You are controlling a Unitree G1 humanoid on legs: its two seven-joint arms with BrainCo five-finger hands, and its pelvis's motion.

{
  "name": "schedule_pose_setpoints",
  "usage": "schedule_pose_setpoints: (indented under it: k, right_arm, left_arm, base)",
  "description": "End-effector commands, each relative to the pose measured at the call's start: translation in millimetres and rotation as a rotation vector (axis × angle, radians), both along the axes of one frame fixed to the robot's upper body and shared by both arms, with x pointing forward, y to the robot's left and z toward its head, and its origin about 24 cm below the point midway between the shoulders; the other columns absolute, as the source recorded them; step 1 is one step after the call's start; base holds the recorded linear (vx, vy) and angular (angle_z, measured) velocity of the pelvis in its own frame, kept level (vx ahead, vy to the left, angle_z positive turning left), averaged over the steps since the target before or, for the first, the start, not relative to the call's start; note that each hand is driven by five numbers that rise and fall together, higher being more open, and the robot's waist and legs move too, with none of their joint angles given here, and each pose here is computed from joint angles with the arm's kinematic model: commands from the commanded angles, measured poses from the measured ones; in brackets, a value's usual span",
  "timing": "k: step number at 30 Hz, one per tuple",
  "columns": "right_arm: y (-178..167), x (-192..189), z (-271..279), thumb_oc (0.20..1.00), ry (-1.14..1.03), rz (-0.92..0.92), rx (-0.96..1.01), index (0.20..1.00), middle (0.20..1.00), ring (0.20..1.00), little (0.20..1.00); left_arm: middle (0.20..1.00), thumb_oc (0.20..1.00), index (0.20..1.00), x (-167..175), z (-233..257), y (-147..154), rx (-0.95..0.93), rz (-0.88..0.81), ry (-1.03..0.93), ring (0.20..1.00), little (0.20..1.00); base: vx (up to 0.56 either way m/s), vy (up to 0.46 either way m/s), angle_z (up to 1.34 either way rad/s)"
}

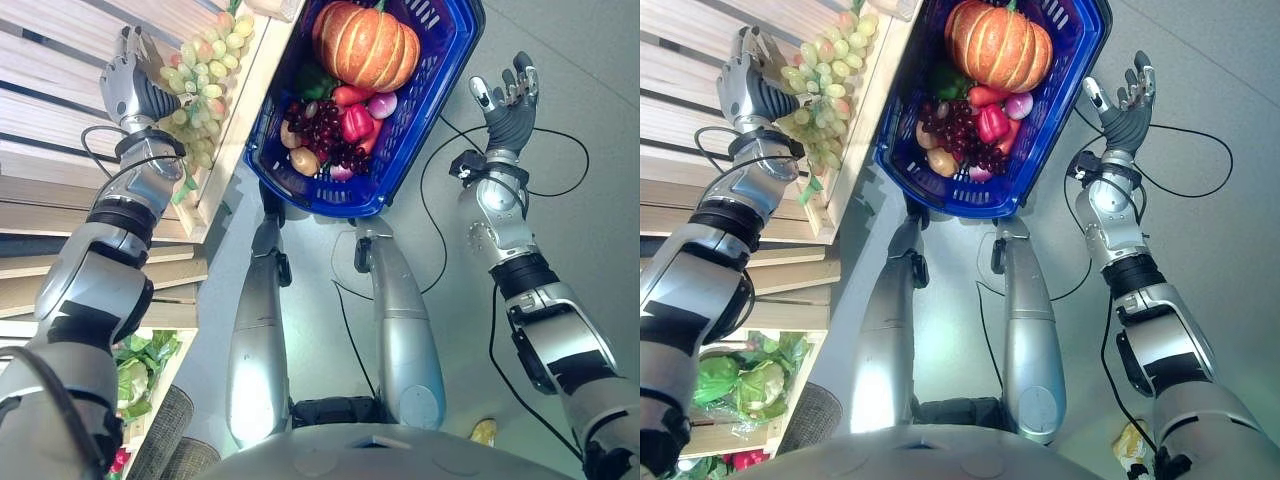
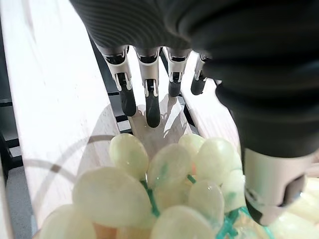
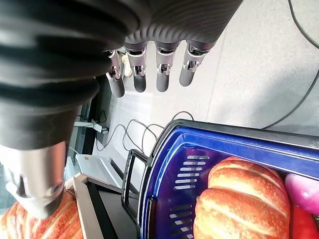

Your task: Pick up fruits and vegetables into the basket

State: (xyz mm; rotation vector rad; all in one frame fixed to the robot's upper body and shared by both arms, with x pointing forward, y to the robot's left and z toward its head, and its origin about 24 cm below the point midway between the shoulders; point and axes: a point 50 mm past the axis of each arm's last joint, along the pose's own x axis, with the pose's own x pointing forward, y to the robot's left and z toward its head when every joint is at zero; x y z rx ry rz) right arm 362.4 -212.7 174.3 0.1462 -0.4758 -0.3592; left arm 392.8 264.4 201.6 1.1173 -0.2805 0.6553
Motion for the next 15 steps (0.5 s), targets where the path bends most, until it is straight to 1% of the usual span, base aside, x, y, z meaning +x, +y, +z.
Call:
schedule_pose_setpoints:
  k: [1, 4, 8, 13, 15]
  right_arm:
    - [-10, -6, 13, 1.0, -0.085, -0.025, 0.008, 1.0, 1.0, 1.0, 1.0]
    - [-6, -4, 14, 1.0, -0.085, -0.013, 0.004, 1.0, 1.0, 1.0, 1.0]
    - [-2, -2, 16, 1.0, -0.086, -0.005, -0.008, 1.0, 1.0, 1.0, 1.0]
    - [4, 0, 20, 1.0, -0.083, 0.006, -0.017, 1.0, 1.0, 1.0, 1.0]
    - [7, 2, 21, 1.0, -0.083, 0.013, -0.02, 1.0, 1.0, 1.0, 1.0]
  left_arm:
    - [1.0, 1.0, 1.0, -2, 7, 16, 0.048, 0.085, 0.026, 1.0, 1.0]
    - [1.0, 1.0, 1.0, 2, 6, 14, 0.049, 0.082, 0.092, 1.0, 1.0]
    - [1.0, 1.0, 1.0, 6, 3, 12, 0.001, 0.057, 0.172, 1.0, 1.0]
    - [1.0, 1.0, 1.0, 11, -1, 6, -0.106, -0.005, 0.248, 1.0, 1.0]
    - [1.0, 1.0, 1.0, 13, -4, 3, -0.211, -0.047, 0.27, 1.0, 1.0]
  base:
    - [0.0, 0.0, 0.0]
    - [0.0, 0.0, 0.0]
    - [0.0, 0.0, 0.0]
    - [0.0, 0.013, 0.0]
    - [0.0, 0.0, 0.0]
